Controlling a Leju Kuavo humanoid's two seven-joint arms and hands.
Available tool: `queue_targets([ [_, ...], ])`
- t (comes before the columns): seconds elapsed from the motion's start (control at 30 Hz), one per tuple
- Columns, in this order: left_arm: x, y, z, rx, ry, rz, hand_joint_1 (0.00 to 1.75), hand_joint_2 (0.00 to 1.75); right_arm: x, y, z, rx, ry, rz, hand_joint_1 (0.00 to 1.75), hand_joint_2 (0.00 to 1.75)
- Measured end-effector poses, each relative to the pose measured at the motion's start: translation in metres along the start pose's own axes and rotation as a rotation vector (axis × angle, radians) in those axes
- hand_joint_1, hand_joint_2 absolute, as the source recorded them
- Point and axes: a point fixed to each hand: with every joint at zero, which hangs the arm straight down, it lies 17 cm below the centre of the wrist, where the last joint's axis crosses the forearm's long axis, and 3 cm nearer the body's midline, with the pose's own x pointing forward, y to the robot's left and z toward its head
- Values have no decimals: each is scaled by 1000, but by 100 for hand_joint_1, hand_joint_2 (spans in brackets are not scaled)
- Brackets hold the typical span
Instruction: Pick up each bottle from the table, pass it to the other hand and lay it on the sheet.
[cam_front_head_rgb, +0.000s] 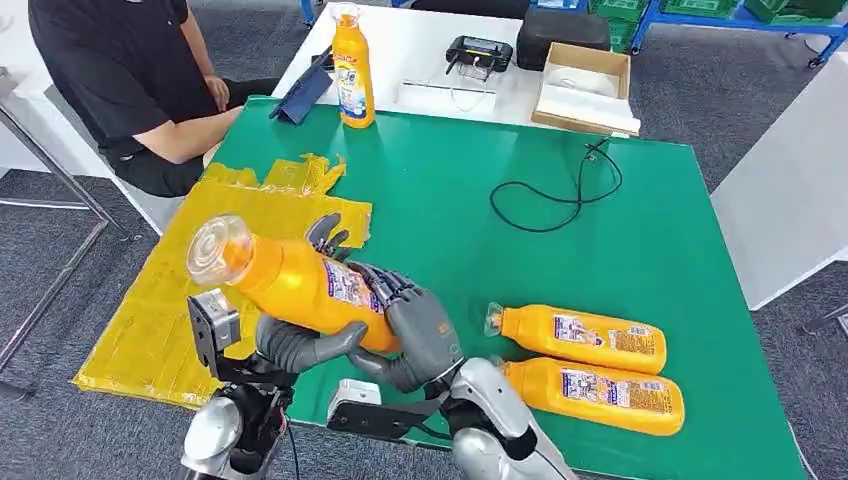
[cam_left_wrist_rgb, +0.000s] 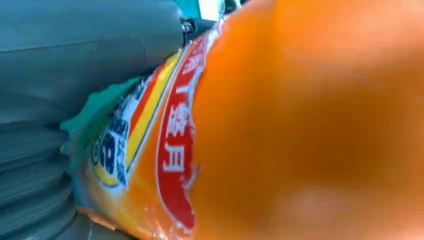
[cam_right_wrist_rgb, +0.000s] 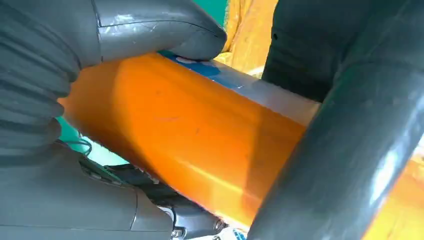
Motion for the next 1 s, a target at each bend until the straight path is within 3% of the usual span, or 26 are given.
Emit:
queue_targets([
  [0.47,-15,7,14,22,42,46,175,175,-10,22,12,38,34,-4,175,175],
  [0.63,-18,4,18,13,51,52,175,175,-14,21,20,-2,52,12,175,175],
  [0.7,-20,4,21,12,57,52,175,175,-15,20,24,-17,60,14,0,175],
  [1.0,-25,9,22,22,57,-100,175,175,-30,21,50,-55,136,46,0,175],
])
